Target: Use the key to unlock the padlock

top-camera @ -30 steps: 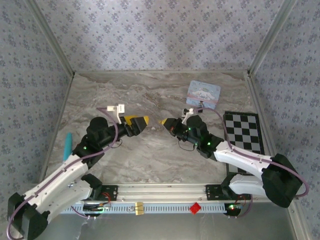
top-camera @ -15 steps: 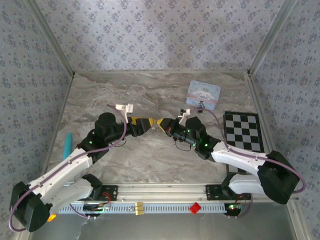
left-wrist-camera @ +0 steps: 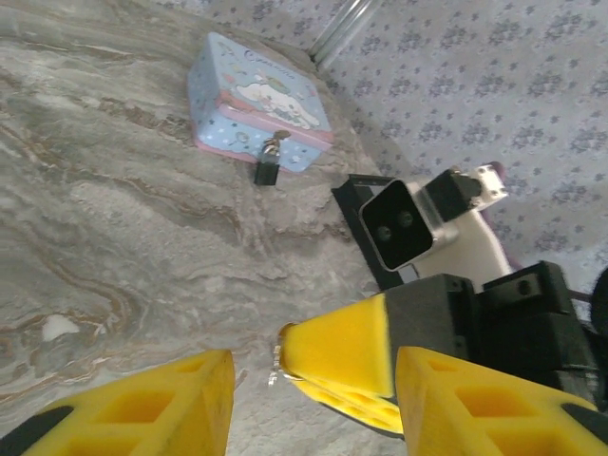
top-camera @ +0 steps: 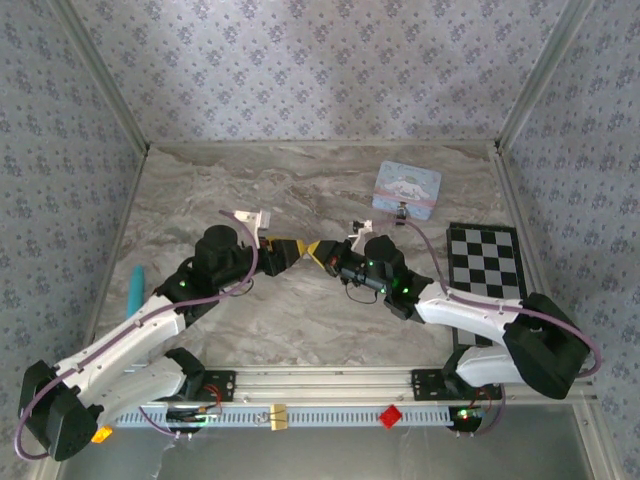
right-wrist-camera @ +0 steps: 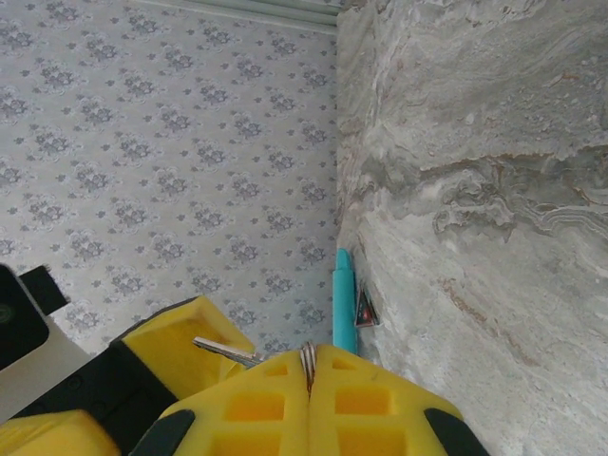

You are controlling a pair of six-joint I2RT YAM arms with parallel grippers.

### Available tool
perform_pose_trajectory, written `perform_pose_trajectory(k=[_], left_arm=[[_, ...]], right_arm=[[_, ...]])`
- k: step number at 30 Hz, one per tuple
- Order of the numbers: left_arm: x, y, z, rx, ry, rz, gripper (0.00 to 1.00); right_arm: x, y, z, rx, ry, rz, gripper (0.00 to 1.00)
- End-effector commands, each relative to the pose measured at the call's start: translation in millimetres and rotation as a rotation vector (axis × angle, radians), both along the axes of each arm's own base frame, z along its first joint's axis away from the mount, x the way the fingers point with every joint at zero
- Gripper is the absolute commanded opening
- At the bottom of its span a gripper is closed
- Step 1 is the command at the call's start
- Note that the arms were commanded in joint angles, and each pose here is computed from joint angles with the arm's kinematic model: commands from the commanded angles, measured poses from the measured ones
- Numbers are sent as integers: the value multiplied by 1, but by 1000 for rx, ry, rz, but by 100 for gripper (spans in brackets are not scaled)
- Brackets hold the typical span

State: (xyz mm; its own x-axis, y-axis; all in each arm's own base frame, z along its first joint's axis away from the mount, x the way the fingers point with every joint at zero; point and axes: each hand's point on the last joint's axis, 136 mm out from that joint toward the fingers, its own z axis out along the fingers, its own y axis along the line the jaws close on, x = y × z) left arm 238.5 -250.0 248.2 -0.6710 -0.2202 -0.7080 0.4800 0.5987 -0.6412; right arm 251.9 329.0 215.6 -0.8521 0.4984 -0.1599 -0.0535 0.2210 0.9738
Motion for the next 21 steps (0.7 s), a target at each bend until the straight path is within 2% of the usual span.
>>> perform_pose_trajectory(k=[1,8,21], left_arm=[[3,-1,13,7,-32,7,47],[4,-7,10,4,-16,-13,38],[5,-9,9,1,-11,-23,30]], right_arm=[[-1,7,16,39,-30,18,0],[-2,9,15,37,-28,25,0],[-3,10,16,40,-31,35,0]])
